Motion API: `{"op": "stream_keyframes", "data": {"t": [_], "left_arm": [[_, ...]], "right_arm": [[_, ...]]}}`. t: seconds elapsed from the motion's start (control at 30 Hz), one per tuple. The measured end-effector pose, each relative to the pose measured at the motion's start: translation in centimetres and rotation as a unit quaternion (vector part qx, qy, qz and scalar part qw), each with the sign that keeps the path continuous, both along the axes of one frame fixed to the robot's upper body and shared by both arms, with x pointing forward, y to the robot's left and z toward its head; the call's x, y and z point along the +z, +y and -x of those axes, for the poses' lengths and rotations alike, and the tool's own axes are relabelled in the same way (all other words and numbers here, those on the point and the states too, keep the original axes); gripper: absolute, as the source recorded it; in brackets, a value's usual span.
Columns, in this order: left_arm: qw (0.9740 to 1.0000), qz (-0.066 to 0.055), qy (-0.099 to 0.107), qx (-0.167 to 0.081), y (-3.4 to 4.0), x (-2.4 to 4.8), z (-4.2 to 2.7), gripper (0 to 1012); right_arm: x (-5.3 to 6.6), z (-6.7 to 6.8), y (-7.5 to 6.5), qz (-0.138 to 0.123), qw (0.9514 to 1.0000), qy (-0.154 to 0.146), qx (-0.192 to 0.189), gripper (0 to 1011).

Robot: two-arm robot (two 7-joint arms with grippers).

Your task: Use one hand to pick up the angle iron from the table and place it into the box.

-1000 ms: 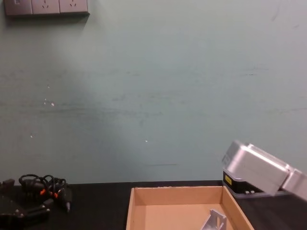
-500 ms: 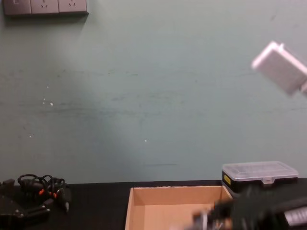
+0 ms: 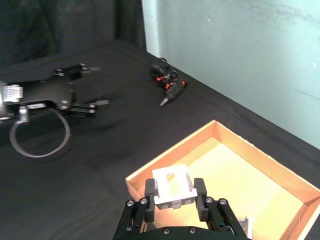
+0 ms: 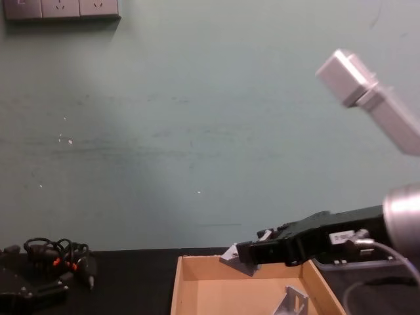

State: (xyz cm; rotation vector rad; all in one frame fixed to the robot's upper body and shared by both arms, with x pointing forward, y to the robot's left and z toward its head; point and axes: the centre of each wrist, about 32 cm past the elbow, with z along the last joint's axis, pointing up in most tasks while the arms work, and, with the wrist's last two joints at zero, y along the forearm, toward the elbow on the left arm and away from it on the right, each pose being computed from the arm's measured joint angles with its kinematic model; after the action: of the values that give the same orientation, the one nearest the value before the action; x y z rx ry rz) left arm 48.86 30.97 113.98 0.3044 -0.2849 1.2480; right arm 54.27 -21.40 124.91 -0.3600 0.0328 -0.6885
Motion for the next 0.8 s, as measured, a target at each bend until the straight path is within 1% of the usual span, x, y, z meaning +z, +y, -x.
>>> {"op": "stream_keyframes", "data": {"t": [0.07, 0.17, 0.27, 0.37, 0.4, 0.53, 0.67, 0.8], "left_arm": [[1.0000, 0.000, 0.000, 0.000, 0.00, 0.00, 0.00, 1000], [1.0000, 0.000, 0.000, 0.000, 0.00, 0.00, 0.00, 1000], [1.0000, 0.000, 0.000, 0.000, 0.00, 0.00, 0.00, 1000], [1.0000, 0.000, 0.000, 0.000, 0.00, 0.00, 0.00, 1000], [1.0000, 0.000, 0.000, 0.000, 0.00, 0.00, 0.00, 1000], [1.0000, 0.000, 0.000, 0.000, 0.00, 0.00, 0.00, 1000], [1.0000, 0.000, 0.000, 0.000, 0.00, 0.00, 0.00, 1000], [1.0000, 0.000, 0.000, 0.000, 0.00, 0.00, 0.00, 1000]], "right_arm": [[-0.2, -0.7, 0.3, 0.003, 1.0000, 0.004, -0.004, 461], [-0.9, -2.1, 1.0, 0.011, 0.9997, 0.016, -0.012, 461], [-1.6, -3.1, 1.6, 0.018, 0.9993, 0.027, -0.016, 461], [-2.2, -3.8, 1.9, 0.025, 0.9989, 0.036, -0.018, 461], [-2.6, -4.1, 2.1, 0.030, 0.9985, 0.041, -0.020, 461], [-3.4, -4.7, 2.4, 0.038, 0.9976, 0.054, -0.023, 461], [-3.9, -5.0, 2.7, 0.042, 0.9970, 0.061, -0.024, 461], [-4.2, -5.1, 2.9, 0.044, 0.9967, 0.064, -0.023, 461]]}}
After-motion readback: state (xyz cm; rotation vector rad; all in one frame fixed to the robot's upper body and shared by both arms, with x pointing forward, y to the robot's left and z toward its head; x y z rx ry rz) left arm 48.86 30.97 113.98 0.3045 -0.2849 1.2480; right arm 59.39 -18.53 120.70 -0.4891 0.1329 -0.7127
